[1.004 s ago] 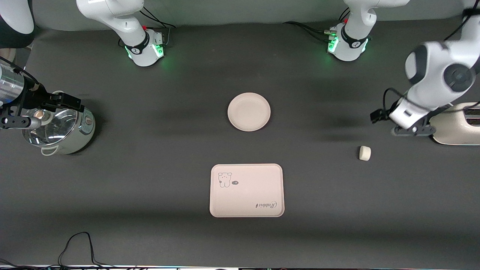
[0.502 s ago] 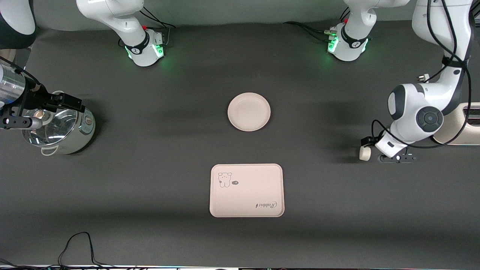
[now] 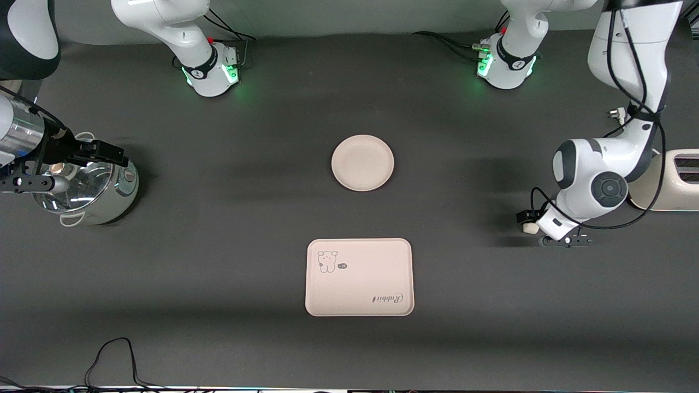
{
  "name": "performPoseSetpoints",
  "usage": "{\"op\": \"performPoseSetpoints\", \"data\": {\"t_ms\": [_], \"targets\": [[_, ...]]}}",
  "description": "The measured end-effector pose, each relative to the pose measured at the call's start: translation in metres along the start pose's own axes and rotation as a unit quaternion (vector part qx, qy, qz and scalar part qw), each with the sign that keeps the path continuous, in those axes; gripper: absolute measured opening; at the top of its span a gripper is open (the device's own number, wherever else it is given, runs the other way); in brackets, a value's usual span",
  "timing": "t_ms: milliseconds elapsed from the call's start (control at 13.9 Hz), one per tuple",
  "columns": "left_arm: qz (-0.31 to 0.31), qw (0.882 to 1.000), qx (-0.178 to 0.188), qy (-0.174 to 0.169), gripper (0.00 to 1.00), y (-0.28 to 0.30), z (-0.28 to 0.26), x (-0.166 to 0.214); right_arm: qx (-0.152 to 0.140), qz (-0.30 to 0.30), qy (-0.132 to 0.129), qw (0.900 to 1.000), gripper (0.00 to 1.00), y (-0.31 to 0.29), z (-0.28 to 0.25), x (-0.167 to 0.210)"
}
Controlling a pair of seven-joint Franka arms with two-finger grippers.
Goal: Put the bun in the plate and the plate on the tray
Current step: 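Close the left gripper on the bun and lift it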
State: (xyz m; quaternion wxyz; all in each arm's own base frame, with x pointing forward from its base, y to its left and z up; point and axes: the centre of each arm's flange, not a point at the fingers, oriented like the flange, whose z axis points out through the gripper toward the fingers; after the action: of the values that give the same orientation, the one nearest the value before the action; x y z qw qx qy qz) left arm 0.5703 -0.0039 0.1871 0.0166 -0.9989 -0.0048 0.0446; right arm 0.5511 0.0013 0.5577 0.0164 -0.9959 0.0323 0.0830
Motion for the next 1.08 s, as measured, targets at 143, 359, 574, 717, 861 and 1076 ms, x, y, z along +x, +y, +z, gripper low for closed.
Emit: {"op": "performPoseSetpoints", "data": {"t_ms": [143, 359, 574, 717, 861, 1076], "targets": [[-0.001, 1.000, -0.001, -0.001, 0.75, 0.001, 0.003, 0.001, -0.001, -0.001, 0.001, 1.000, 1.00, -0.002, 0.004, 0.004], [0.000, 1.000, -0.002, 0.002, 0.44, 0.003, 0.001, 0.003, -0.001, -0.002, 0.000, 1.000, 1.00, -0.004, 0.005, 0.005], [0.003, 1.000, -0.004, 0.002, 0.40, 0.006, -0.003, 0.004, -0.003, -0.011, 0.000, 1.000, 1.00, -0.014, 0.006, 0.004], [0.002, 1.000, -0.006, -0.013, 0.40, 0.006, -0.025, 0.004, -0.003, -0.013, 0.000, 1.000, 1.00, -0.016, 0.006, 0.004], [0.001, 0.999, -0.011, -0.031, 0.41, 0.006, -0.076, -0.002, -0.003, -0.014, 0.001, 1.000, 1.00, -0.017, 0.004, 0.003], [0.002, 0.999, -0.022, -0.040, 0.41, 0.001, -0.183, -0.034, -0.004, -0.026, 0.002, 1.000, 1.00, -0.030, 0.004, 0.002]]}}
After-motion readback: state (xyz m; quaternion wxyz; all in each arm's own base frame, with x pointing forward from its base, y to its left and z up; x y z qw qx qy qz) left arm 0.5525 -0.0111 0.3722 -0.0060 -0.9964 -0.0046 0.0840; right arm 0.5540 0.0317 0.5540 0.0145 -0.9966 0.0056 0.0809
